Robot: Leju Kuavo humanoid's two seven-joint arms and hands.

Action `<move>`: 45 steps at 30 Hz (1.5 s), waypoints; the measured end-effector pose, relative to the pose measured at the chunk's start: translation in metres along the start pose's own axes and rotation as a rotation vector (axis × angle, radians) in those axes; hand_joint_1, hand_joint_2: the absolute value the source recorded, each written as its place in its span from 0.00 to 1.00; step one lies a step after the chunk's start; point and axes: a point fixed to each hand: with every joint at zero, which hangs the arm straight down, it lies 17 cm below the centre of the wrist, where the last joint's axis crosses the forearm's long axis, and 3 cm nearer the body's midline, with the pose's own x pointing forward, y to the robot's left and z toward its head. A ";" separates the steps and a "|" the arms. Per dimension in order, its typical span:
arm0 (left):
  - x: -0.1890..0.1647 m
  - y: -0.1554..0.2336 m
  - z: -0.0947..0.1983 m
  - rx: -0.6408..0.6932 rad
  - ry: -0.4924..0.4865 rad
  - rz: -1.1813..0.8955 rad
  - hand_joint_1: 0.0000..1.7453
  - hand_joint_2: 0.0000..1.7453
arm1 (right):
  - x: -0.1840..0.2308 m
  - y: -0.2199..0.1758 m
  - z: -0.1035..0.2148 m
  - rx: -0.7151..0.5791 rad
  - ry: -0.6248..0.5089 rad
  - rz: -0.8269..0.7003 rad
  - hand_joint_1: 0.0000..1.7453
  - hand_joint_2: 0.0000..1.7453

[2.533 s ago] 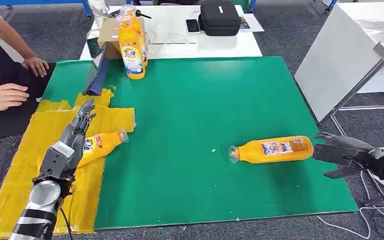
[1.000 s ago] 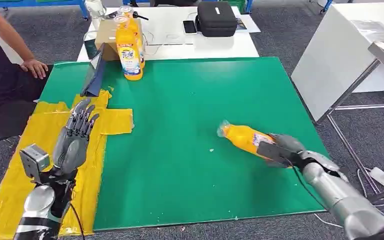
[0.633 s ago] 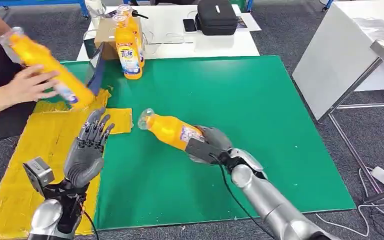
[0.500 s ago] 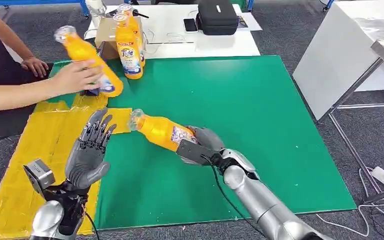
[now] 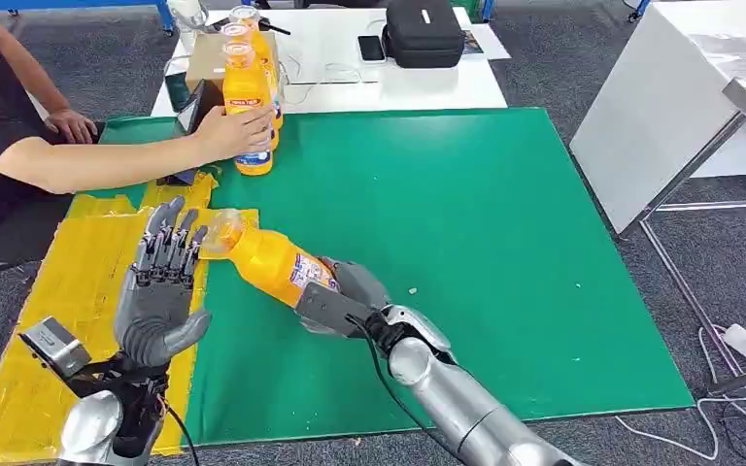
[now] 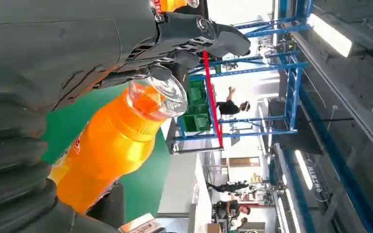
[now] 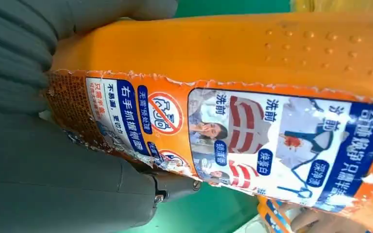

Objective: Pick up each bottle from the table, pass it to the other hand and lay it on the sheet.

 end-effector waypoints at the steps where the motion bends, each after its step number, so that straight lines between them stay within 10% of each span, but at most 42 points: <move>1: 0.000 0.001 0.000 0.002 -0.001 -0.004 0.00 1.00 | 0.001 0.003 0.000 0.004 -0.002 -0.006 1.00 1.00; 12: -0.008 0.007 0.012 0.035 0.025 -0.068 0.00 1.00 | 0.021 0.017 0.018 -0.050 -0.091 -0.084 1.00 1.00; 22: -0.007 0.015 0.038 0.077 0.041 -0.109 0.00 1.00 | 0.022 -0.083 0.087 -0.396 -0.200 -0.194 0.99 1.00; 37: -0.004 0.009 0.035 0.071 0.029 -0.119 0.00 1.00 | 0.033 -0.078 0.087 -0.373 -0.209 -0.164 0.99 1.00; 45: -0.001 0.000 0.028 0.057 0.011 -0.098 0.00 1.00 | 0.084 -0.007 0.046 -0.154 -0.268 -0.104 0.99 1.00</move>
